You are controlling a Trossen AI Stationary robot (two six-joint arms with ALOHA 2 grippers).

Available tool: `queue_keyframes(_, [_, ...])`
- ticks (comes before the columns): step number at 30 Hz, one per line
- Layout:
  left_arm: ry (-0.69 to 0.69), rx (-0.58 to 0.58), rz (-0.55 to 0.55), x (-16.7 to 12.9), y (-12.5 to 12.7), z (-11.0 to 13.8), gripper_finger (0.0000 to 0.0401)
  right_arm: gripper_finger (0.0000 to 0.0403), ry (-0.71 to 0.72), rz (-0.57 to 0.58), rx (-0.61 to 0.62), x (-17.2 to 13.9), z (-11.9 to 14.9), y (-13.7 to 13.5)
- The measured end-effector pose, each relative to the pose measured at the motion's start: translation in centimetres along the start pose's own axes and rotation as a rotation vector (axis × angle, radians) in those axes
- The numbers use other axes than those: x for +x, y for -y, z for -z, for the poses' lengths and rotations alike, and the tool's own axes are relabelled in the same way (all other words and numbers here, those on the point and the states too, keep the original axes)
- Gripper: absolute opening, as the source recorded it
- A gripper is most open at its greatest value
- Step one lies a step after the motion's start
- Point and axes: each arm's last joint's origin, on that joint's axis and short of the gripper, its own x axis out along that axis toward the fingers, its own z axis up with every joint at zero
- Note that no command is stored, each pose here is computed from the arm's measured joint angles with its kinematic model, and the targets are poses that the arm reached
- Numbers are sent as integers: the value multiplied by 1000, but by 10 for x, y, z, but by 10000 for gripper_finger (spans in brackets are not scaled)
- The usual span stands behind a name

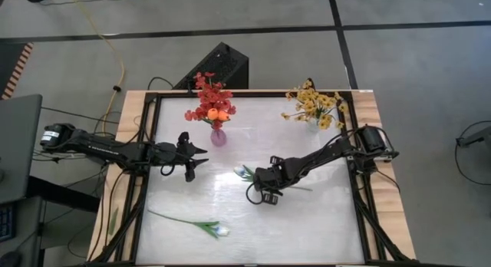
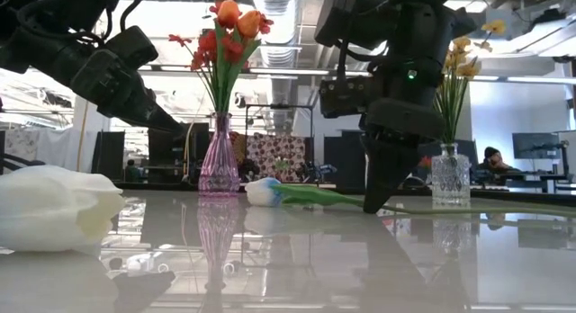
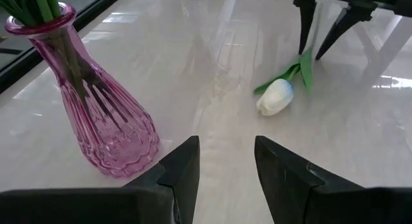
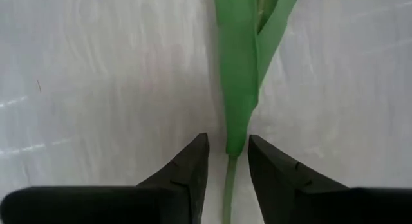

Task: Sort flowers into vase by color
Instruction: Put the top white tulip into the transparent vase

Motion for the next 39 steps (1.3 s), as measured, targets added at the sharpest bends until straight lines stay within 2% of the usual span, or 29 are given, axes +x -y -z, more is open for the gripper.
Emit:
queue_keyframes(3, [0,0,0,0,0,0,139,101,-5,0,-5,0,2,-3])
queue_keyframes(7, [1,0,0,0,0,0,139,28,17,-17,-3,-9,2,-3])
queue_keyframes(11, [1,0,0,0,0,0,139,21,75,-69,8,-30,1,-3])
queue_keyframes(14, [1,0,0,0,0,0,139,18,287,-97,16,-63,-5,-4])
queue_keyframes(19, [-1,0,0,0,0,0,139,18,605,-118,30,-123,16,7])
queue_keyframes(24, [-1,0,0,0,0,0,139,18,1021,-185,80,-196,50,39])
queue_keyframes(28, [0,0,0,0,0,0,139,18,1449,-198,89,-260,75,73])
queue_keyframes(30, [0,-1,0,0,0,0,139,18,1613,-125,79,-287,90,91])
queue_keyframes(33, [1,-2,1,0,0,0,139,18,1740,101,131,-311,110,119])
queue_keyframes(36, [4,-4,-1,0,0,0,139,18,1762,366,255,-323,126,146])
queue_keyframes(39, [8,-5,-6,0,0,-1,139,18,1763,542,372,-328,137,168])
